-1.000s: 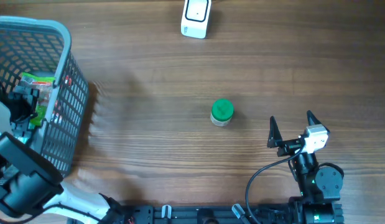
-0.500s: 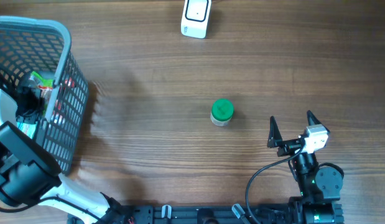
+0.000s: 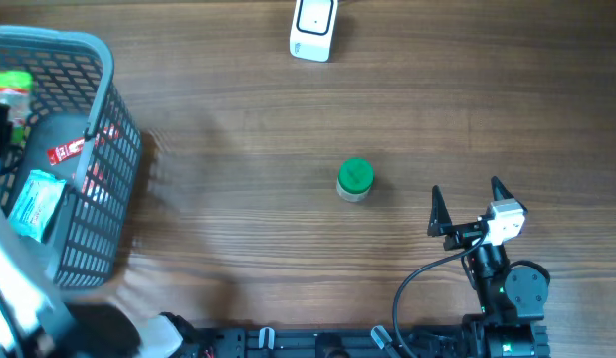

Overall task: Scan the item barcode
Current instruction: 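Grasp the green snack bag in the basket and set it beside the jar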

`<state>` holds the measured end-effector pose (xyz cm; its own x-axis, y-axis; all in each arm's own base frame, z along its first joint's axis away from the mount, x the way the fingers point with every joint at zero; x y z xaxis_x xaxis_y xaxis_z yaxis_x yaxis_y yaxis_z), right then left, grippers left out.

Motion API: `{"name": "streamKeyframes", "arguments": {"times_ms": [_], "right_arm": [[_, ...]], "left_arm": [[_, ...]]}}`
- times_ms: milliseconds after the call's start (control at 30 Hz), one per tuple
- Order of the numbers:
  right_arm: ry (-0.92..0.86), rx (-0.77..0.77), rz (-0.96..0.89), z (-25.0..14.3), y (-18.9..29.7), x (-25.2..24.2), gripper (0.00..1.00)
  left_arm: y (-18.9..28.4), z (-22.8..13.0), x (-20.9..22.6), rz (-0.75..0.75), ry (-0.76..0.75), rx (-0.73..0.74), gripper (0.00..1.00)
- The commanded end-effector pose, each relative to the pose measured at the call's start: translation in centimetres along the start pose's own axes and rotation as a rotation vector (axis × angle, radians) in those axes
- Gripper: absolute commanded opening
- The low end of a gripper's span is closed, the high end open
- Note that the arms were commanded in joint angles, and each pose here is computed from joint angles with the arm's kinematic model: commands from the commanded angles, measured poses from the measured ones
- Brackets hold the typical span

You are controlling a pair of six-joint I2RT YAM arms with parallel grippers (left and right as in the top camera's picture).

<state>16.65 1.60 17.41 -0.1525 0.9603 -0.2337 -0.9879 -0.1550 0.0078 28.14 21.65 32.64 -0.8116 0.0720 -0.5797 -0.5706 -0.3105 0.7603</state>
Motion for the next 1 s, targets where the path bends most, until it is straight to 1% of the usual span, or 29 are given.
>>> {"name": "streamKeyframes", "arguments": {"times_ms": [0,100,133,200,267,333,400,533,633,700,833,967], "right_arm": [[-0.018,-0.006,-0.011,0.1,0.0,-0.1,1.00],[-0.017,-0.006,-0.011,0.1,0.0,-0.1,1.00],[-0.018,-0.006,-0.011,0.1,0.0,-0.1,0.99],[-0.018,-0.006,-0.011,0.1,0.0,-0.1,1.00],[-0.018,-0.006,-0.011,0.1,0.0,-0.1,1.00],[-0.018,-0.006,-0.011,0.1,0.0,-0.1,1.00],[-0.018,-0.006,-0.011,0.1,0.0,-0.1,1.00],[-0.018,-0.006,-0.011,0.1,0.0,-0.1,1.00],[-0.018,-0.006,-0.011,0.1,0.0,-0.1,1.00],[-0.018,-0.006,-0.011,0.1,0.0,-0.1,1.00],[-0.018,-0.006,-0.011,0.1,0.0,-0.1,1.00],[-0.018,-0.006,-0.011,0.1,0.0,-0.1,1.00]], "left_arm": [[7.5,-1.1,-0.7,-0.140,0.005,-0.057,0.04],[11.8,-3.0,-0.6,-0.223,-0.031,-0.076,0.04],[13.2,-4.1,-0.6,-0.256,-0.050,-0.059,0.04],[15.3,-6.7,-0.7,-0.326,-0.118,0.021,0.04],[16.6,-10.2,-0.7,-0.374,-0.211,0.135,0.04],[16.4,-13.2,-0.5,-0.378,-0.308,0.213,0.04],[15.2,-15.9,-0.1,-0.338,-0.388,0.270,0.04],[10.1,-23.4,2.1,-0.216,-0.575,0.429,0.04],[5.9,-28.5,4.8,-0.112,-0.644,0.488,0.04],[3.3,-31.7,6.5,-0.069,-0.674,0.534,0.04],[-0.3,-37.1,9.5,-0.006,-0.776,0.601,0.04],[-2.4,-41.1,11.2,0.037,-0.880,0.626,0.04]]}}
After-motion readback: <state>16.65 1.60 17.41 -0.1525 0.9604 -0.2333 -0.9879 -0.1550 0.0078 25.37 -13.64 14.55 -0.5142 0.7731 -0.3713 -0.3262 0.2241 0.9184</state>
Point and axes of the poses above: each gripper's point midway between its finger pads, its own y axis back along the fingers, its own x axis along the line the jaws close on, z = x × y, the point moved 8 cm from there along y, back along the fingers, and after that the axes turned 14 degrees about y, right-handed, at the moved point
